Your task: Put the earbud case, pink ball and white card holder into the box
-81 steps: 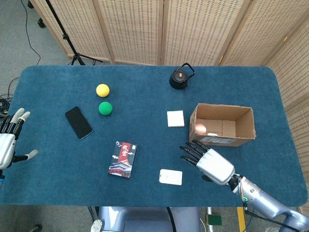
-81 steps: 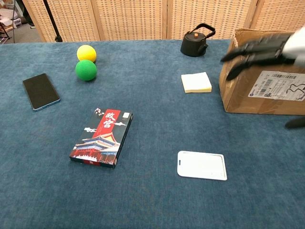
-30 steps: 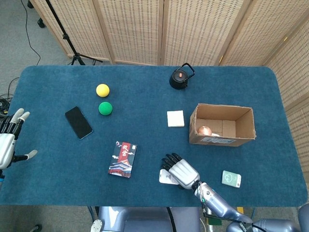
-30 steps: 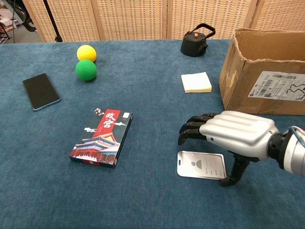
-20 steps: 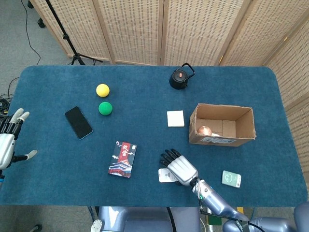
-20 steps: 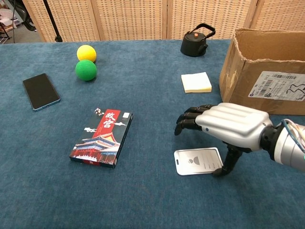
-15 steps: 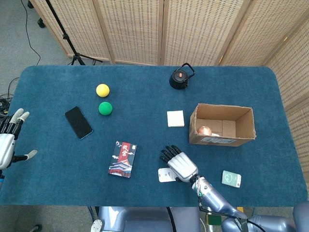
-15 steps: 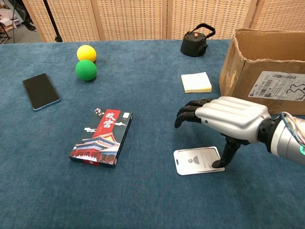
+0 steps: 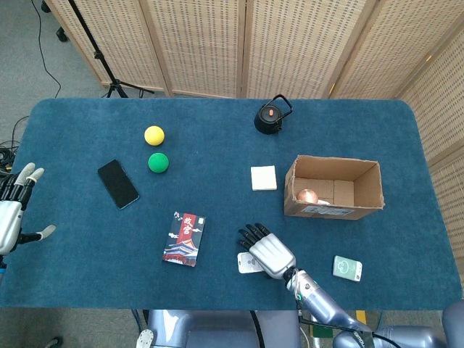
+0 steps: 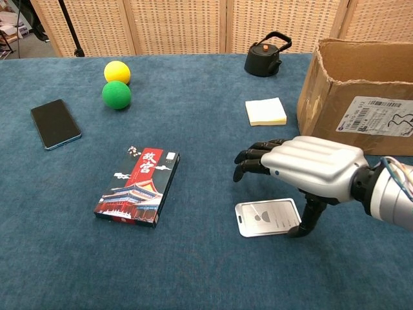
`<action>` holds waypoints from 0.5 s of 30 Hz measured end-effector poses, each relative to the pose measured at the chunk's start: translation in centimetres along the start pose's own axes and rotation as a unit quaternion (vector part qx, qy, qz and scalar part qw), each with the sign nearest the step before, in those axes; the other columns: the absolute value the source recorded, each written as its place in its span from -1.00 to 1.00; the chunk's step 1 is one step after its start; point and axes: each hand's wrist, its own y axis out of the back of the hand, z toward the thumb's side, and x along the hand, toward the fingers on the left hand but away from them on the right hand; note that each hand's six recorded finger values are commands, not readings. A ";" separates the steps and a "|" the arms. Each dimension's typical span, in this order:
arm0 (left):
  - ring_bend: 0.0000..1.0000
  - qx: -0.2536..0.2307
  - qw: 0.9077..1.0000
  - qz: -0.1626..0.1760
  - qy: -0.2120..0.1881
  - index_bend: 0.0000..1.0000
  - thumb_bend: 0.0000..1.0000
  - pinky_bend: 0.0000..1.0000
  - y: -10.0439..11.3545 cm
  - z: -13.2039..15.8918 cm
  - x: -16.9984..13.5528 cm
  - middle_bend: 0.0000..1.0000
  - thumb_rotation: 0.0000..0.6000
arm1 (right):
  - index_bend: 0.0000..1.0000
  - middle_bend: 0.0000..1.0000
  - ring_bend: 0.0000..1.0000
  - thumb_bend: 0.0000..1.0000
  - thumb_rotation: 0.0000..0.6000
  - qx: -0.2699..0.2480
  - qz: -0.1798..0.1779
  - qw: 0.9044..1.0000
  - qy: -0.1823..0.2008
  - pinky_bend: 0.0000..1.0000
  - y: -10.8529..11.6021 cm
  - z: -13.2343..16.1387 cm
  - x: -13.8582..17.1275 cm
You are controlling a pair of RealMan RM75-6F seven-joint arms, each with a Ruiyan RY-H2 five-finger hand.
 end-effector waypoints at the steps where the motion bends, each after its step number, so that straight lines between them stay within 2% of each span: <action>1: -1.00 0.000 1.000 0.000 0.000 -1.00 -1.00 -1.00 0.0 0.0 0.0 -1.00 1.00 | -0.63 -0.84 -1.00 -0.94 1.00 0.001 0.003 1.000 -0.001 -0.85 -0.1 0.0 0.0; 10: -1.00 -0.003 1.000 0.002 0.001 -1.00 -1.00 -1.00 0.2 -0.1 -0.1 -1.00 1.00 | -0.61 -0.88 -1.00 -0.94 1.00 0.000 0.018 1.000 -0.012 -0.85 -1.0 -0.1 -0.3; 15: -1.00 -0.003 1.000 0.001 0.001 -1.00 -1.00 -1.00 0.1 -0.1 -0.1 -1.00 1.00 | -0.44 -0.89 -1.00 -0.91 1.00 0.000 0.021 1.000 -0.018 -0.85 -1.1 -0.3 -0.6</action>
